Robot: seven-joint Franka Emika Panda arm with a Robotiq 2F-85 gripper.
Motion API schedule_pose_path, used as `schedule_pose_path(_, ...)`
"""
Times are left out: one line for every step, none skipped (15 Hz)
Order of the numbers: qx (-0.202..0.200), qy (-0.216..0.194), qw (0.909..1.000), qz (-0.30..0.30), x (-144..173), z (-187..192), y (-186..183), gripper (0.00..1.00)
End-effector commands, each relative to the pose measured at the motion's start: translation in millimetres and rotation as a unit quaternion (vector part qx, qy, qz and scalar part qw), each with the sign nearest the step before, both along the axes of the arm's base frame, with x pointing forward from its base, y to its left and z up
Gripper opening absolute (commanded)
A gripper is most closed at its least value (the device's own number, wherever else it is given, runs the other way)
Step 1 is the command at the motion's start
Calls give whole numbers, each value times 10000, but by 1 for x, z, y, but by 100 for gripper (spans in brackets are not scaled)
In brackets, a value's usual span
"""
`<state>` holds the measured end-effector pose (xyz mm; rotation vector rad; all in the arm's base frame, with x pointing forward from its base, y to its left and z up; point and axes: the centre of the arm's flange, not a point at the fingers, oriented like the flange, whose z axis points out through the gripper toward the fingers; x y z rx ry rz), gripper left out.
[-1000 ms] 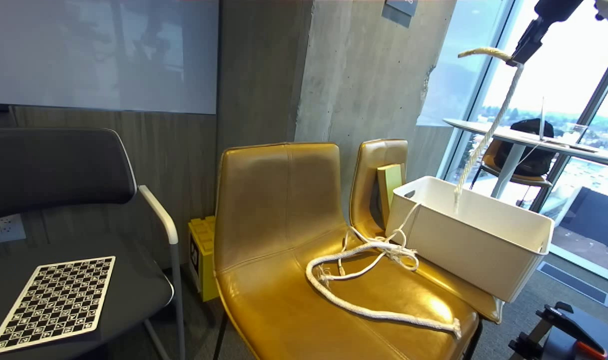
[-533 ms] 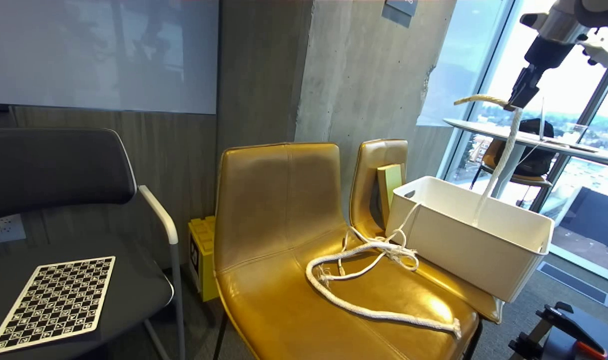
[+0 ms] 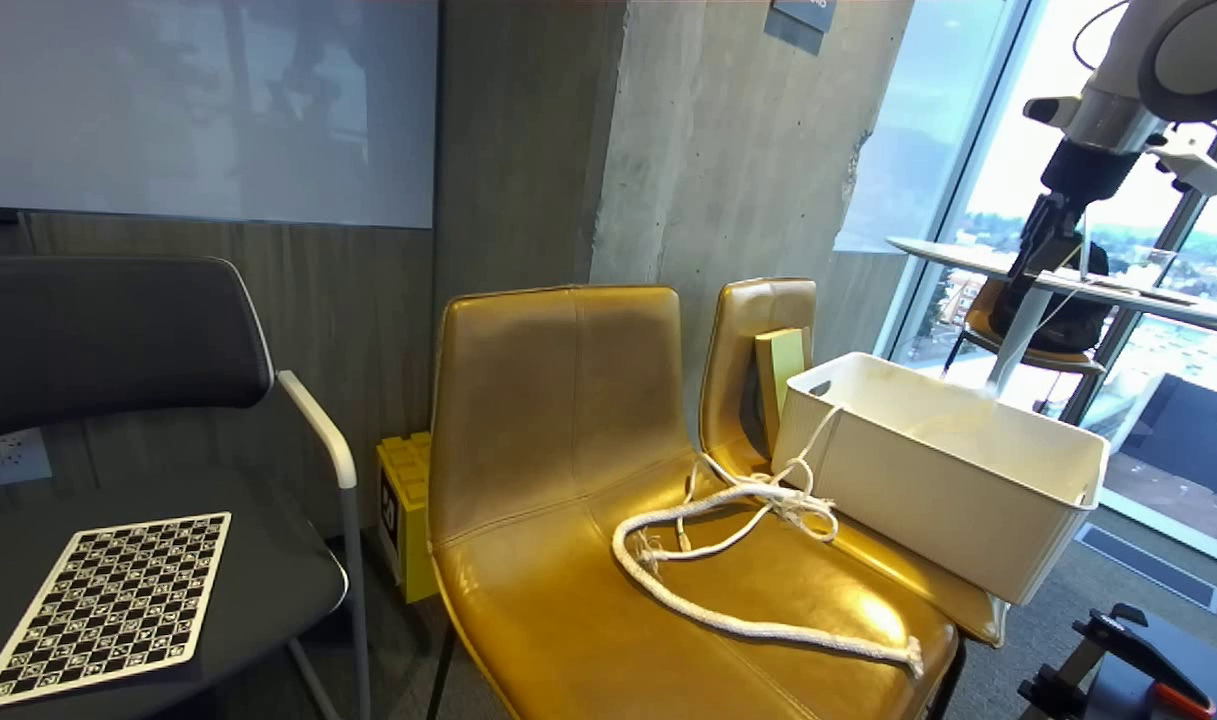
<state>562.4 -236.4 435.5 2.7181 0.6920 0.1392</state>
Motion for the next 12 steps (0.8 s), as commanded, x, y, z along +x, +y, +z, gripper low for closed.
schedule_pose_path(-46,-343,9994,-71,-3,28,-4,67)
schedule_pose_path(19,-492,9988,17,-9,35,4,74)
schedule_pose_path(104,-683,9974,223,-18,40,21,82)
schedule_pose_path(147,-832,9955,437,-25,43,38,89)
schedule_pose_path(192,-952,9926,735,-34,41,61,95)
schedule_pose_path(228,-1018,9899,964,-40,39,81,100)
schedule_pose_path(338,-1023,9868,1212,-48,32,106,100)
schedule_pose_path(465,-1007,9835,1428,-53,23,128,100)
schedule_pose_path(634,-946,9799,1638,-57,15,152,100)
schedule_pose_path(776,-913,9758,1832,-63,1,174,100)
schedule_pose_path(905,-866,9716,2007,-67,-6,196,100)
schedule_pose_path(1030,-838,9667,2187,-71,-17,219,100)
